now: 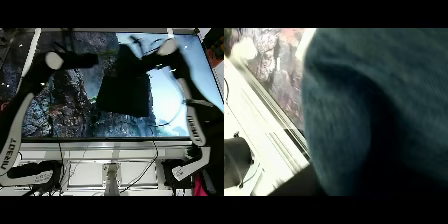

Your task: Fold the clothes and pants, and hang the long-sleeved shirts on hangers.

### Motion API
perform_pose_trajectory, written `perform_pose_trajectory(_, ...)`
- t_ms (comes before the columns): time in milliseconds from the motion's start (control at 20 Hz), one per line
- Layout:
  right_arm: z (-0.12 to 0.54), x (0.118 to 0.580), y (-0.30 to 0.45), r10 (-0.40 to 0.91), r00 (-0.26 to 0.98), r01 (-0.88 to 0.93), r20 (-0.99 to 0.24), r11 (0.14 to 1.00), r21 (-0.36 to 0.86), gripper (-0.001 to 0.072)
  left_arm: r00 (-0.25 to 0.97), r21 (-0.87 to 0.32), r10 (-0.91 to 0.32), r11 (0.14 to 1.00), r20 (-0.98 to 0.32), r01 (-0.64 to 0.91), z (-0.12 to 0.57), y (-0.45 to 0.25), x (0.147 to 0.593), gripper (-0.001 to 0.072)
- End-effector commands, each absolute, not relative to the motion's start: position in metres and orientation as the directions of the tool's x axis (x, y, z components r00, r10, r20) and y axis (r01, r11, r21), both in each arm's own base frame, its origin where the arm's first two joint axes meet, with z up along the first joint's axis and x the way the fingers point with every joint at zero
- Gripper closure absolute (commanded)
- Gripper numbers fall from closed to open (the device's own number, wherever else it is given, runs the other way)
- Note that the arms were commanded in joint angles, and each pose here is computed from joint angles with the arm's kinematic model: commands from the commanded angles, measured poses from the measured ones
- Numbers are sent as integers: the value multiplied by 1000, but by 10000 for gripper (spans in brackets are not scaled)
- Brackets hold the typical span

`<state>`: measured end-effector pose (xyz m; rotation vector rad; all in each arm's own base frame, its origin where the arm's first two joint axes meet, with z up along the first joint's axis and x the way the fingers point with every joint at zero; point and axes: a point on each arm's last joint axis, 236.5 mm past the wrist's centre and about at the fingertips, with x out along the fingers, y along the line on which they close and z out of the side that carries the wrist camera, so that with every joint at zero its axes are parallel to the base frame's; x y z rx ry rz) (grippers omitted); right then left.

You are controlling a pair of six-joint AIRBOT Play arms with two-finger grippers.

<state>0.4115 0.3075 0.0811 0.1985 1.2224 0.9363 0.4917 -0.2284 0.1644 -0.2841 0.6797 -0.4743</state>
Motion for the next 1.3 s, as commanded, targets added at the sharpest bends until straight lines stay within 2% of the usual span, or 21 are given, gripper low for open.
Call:
perform_pose_trajectory(0, 22, 391, 384, 628, 28, -592, -778, 638, 493, 152, 758, -383, -427, 889, -493, 251, 194, -169, 503, 633)
perform_pose_trajectory(50, 12, 390, 379, 572, 48, -601, -819, 671, 434, 146, 760, -383, -420, 891, -496, 243, 195, -163, 503, 461)
perform_pose_trajectory(100, 8, 393, 368, 512, 71, -600, -856, 708, 373, 147, 756, -383, -416, 893, -506, 235, 194, -159, 501, 342)
perform_pose_trajectory(150, 7, 401, 349, 436, 99, -600, -895, 743, 295, 156, 748, -382, -415, 895, -518, 232, 191, -157, 499, 347)
perform_pose_trajectory(200, 12, 413, 325, 357, 138, -605, -924, 769, 206, 285, 738, -382, -416, 895, -531, 230, 188, -156, 497, 354)
perform_pose_trajectory(250, 17, 423, 303, 291, 168, -602, -942, 787, 136, 516, 732, -382, -418, 895, -538, 230, 187, -157, 496, 384)
perform_pose_trajectory(300, 25, 436, 274, 214, 199, -581, -956, 812, 61, 643, 728, -382, -419, 895, -542, 230, 186, -157, 495, 480)
perform_pose_trajectory(400, 37, 452, 221, 140, 207, -508, -968, 861, 16, 652, 724, -367, -411, 901, -554, 231, 186, -154, 491, 501)
perform_pose_trajectory(500, 38, 459, 175, 175, 173, -409, -969, 908, 91, 653, 707, -318, -379, 921, -597, 224, 182, -143, 482, 469)
perform_pose_trajectory(650, 20, 441, 131, 414, 87, -294, -906, 880, 374, 653, 648, -268, -329, 943, -687, 195, 172, -118, 457, 468)
perform_pose_trajectory(750, 8, 423, 118, 623, 154, -206, -767, 779, 592, 653, 616, -255, -313, 950, -723, 182, 172, -103, 442, 468)
perform_pose_trajectory(800, 7, 417, 116, 718, 239, -184, -654, 695, 696, 652, 606, -245, -307, 952, -734, 186, 172, -97, 436, 467)
perform_pose_trajectory(850, 3, 419, 109, 749, 353, -97, -561, 626, 774, 650, 601, -240, -303, 953, -739, 186, 174, -94, 432, 427)
perform_pose_trajectory(900, -10, 424, 95, 724, 463, 45, -512, 557, 829, 528, 599, -232, -303, 953, -741, 195, 175, -93, 430, 310)
perform_pose_trajectory(950, -28, 425, 84, 689, 523, 154, -502, 502, 851, 126, 597, -231, -303, 953, -743, 196, 175, -93, 429, 270)
perform_pose_trajectory(1000, -43, 417, 86, 694, 502, 196, -515, 489, 850, 27, 597, -225, -303, 953, -743, 204, 175, -93, 429, 268)
perform_pose_trajectory(1150, -56, 401, 119, 805, 340, 193, -487, 446, 874, 34, 596, -223, -304, 952, -744, 208, 175, -93, 428, 227)
perform_pose_trajectory(1250, -67, 401, 124, 813, 246, 146, -527, 507, 850, 33, 595, -223, -305, 952, -743, 208, 175, -93, 428, 227)
